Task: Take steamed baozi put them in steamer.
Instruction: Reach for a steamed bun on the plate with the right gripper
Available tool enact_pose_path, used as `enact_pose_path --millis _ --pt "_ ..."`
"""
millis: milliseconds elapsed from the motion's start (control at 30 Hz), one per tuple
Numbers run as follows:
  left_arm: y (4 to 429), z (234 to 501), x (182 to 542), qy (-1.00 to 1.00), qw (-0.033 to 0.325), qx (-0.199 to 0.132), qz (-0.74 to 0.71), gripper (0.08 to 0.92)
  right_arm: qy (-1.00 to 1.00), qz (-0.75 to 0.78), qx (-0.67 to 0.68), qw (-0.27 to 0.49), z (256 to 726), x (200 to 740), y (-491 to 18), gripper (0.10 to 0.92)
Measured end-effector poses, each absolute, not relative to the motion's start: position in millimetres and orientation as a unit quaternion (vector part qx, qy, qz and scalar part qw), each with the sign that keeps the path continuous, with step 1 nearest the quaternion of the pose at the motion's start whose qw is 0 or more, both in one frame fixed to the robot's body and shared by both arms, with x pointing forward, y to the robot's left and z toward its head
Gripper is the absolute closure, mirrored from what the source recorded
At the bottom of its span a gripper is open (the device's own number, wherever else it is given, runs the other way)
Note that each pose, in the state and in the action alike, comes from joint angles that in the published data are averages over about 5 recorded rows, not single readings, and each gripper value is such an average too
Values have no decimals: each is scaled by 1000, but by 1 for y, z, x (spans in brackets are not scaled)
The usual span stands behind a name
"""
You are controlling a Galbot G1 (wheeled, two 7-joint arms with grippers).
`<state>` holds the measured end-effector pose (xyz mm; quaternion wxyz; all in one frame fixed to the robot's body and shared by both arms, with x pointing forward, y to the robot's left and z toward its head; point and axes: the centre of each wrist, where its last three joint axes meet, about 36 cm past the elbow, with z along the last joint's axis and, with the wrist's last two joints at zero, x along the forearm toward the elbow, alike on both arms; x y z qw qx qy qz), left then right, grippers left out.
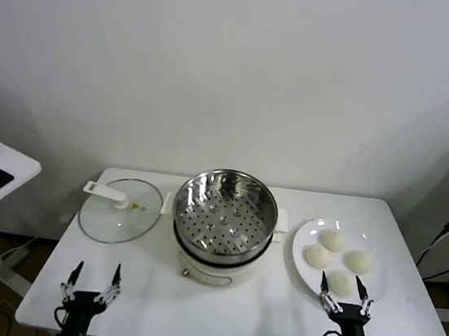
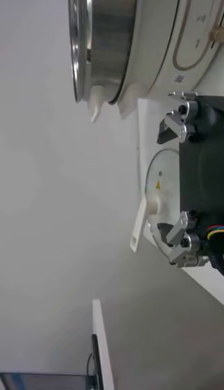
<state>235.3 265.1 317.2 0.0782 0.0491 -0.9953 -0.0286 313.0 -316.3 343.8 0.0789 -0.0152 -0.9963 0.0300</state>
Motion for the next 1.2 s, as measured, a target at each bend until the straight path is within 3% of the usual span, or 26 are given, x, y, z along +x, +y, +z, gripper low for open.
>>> enact_pose_path --millis 600,1200 --pt "260 317 240 -996 71 41 -27 177 -939 245 122 208 440 442 -377 200" --pt "258 312 235 -996 69 33 -41 177 -749 461 369 301 517 557 -439 200"
